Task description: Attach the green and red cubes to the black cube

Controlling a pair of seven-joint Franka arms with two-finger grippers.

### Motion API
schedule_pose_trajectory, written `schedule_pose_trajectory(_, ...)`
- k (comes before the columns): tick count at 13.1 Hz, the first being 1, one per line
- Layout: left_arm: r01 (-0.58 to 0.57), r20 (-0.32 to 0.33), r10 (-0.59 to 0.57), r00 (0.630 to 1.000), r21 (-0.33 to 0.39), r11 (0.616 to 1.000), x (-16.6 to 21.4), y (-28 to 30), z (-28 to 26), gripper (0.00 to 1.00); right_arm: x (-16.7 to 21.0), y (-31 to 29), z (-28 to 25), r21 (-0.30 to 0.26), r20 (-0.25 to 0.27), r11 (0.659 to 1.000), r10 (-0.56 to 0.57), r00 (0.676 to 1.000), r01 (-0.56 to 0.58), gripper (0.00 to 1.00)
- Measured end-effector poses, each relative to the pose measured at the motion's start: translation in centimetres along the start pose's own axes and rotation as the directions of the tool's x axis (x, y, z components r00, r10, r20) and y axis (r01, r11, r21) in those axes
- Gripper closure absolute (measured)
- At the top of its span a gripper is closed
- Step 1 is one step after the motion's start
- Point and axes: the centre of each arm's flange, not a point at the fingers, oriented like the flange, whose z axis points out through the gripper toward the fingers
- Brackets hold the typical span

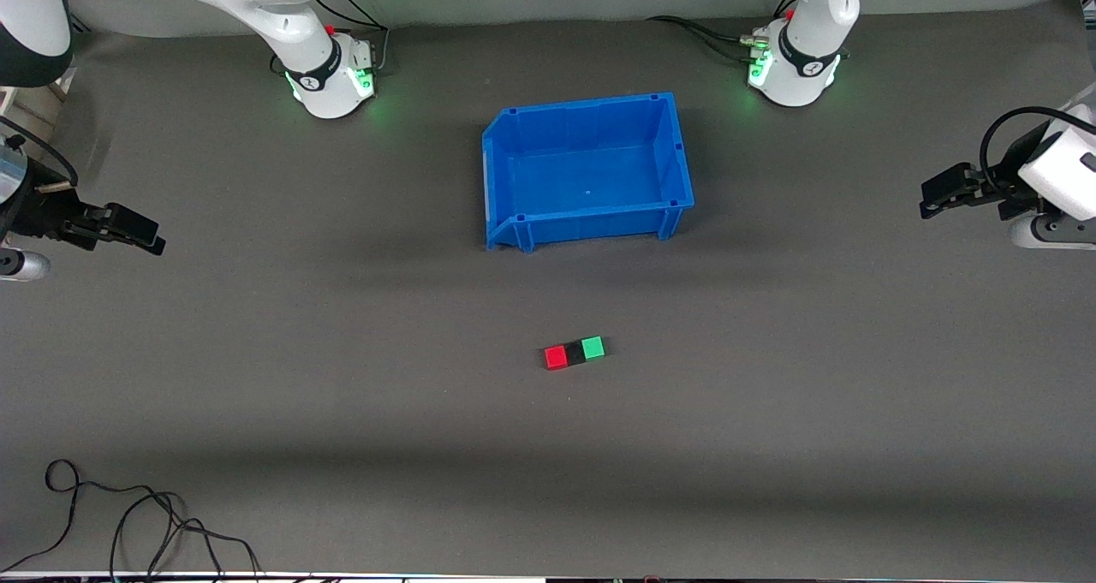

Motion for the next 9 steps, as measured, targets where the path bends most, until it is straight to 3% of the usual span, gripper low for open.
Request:
schedule_pose_trajectory(4,-0.002,-0.002,0.002,1.000,0.001,1.000,0.0,0.1,-0.1,0.00,-0.6,0.0,-1.2,0.003,-0.015,1.000,-0.001,1.000,0.001,0.00)
schedule_pose_trajectory(9,-0.008,-0.003,0.008,1.000,0.001,1.000,-0.1,-0.4,-0.2,0.00,-1.2,-0.3,-1.6,0.009,0.015,0.999,0.039,0.999,-0.039,0.00)
